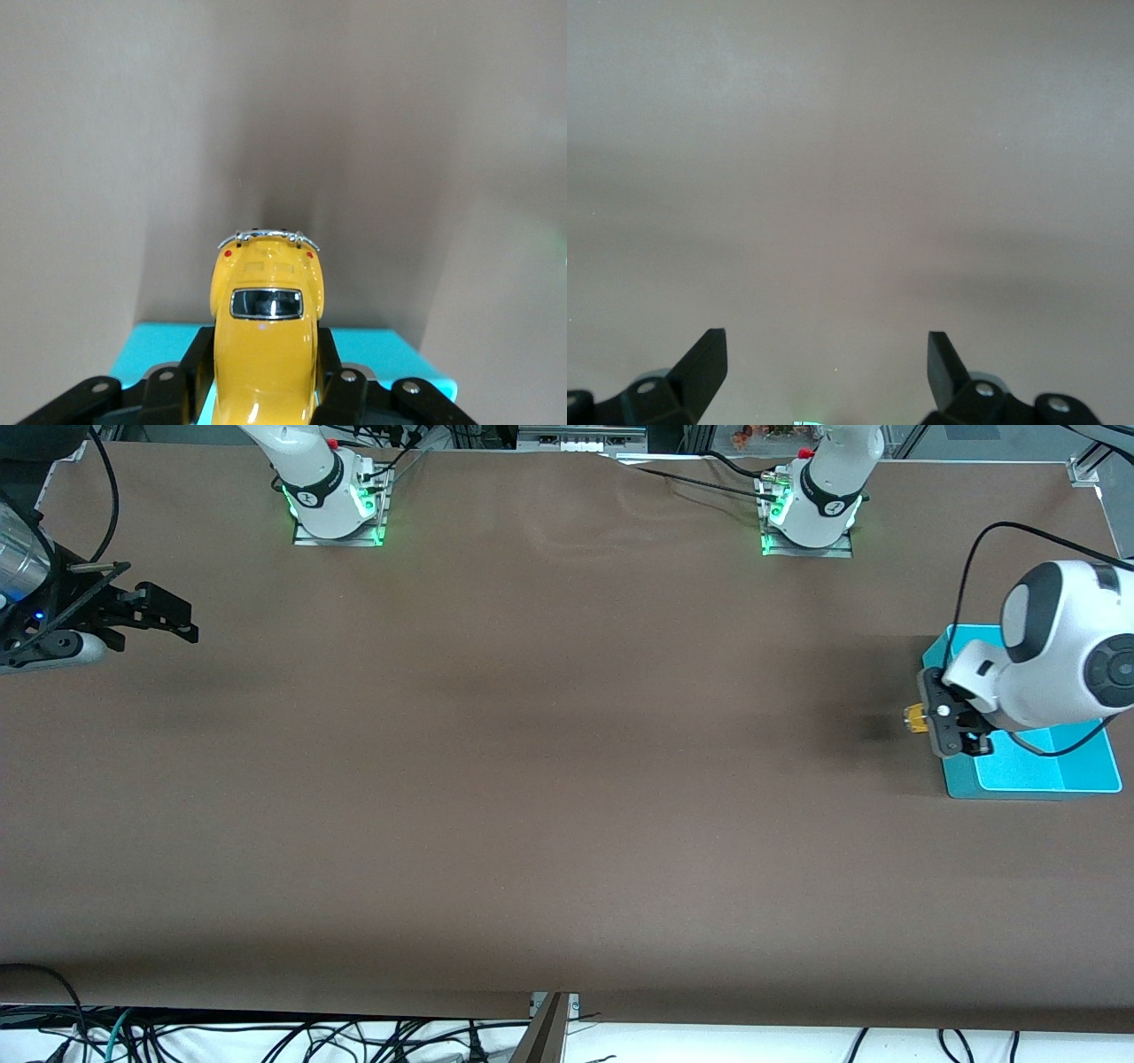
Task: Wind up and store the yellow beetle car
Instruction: 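Grasp the yellow car with the left gripper and lift it, then lower the car into the cyan tray and open the left gripper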
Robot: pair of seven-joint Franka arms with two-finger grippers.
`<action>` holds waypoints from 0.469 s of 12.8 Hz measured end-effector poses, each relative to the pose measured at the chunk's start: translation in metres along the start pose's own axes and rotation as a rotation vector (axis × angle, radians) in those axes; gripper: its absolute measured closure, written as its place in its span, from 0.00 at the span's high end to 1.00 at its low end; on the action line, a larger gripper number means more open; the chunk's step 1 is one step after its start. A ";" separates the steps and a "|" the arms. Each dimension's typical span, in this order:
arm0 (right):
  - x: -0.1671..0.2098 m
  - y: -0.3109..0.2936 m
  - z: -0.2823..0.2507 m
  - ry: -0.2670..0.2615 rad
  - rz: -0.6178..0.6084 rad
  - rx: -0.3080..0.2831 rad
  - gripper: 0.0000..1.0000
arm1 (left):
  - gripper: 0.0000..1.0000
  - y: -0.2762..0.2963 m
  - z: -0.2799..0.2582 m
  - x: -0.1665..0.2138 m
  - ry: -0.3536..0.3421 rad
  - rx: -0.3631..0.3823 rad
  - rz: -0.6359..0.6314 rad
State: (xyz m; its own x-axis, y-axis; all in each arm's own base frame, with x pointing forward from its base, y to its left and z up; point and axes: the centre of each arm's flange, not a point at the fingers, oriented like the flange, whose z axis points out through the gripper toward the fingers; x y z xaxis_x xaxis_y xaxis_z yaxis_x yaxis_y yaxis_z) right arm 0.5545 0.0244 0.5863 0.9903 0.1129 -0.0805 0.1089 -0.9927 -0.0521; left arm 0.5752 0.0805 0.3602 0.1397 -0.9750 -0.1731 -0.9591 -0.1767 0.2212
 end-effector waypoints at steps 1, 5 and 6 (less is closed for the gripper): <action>0.000 0.000 0.000 -0.001 0.000 0.000 1.00 | 0.49 -0.001 0.005 -0.024 -0.014 -0.006 0.015; 0.000 0.000 0.000 -0.003 0.000 0.000 1.00 | 0.49 -0.004 0.030 -0.108 -0.059 -0.005 0.043; -0.001 0.000 0.000 -0.003 0.000 0.000 1.00 | 0.49 -0.005 0.043 -0.125 -0.053 -0.010 0.046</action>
State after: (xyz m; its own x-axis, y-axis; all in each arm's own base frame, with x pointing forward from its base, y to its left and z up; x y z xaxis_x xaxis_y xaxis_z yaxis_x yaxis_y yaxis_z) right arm 0.5539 0.0247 0.5863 0.9900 0.1134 -0.0837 0.1093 -0.9926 -0.0523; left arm 0.5523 0.2086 0.3398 0.0822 -0.9736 -0.2128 -0.9617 -0.1336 0.2394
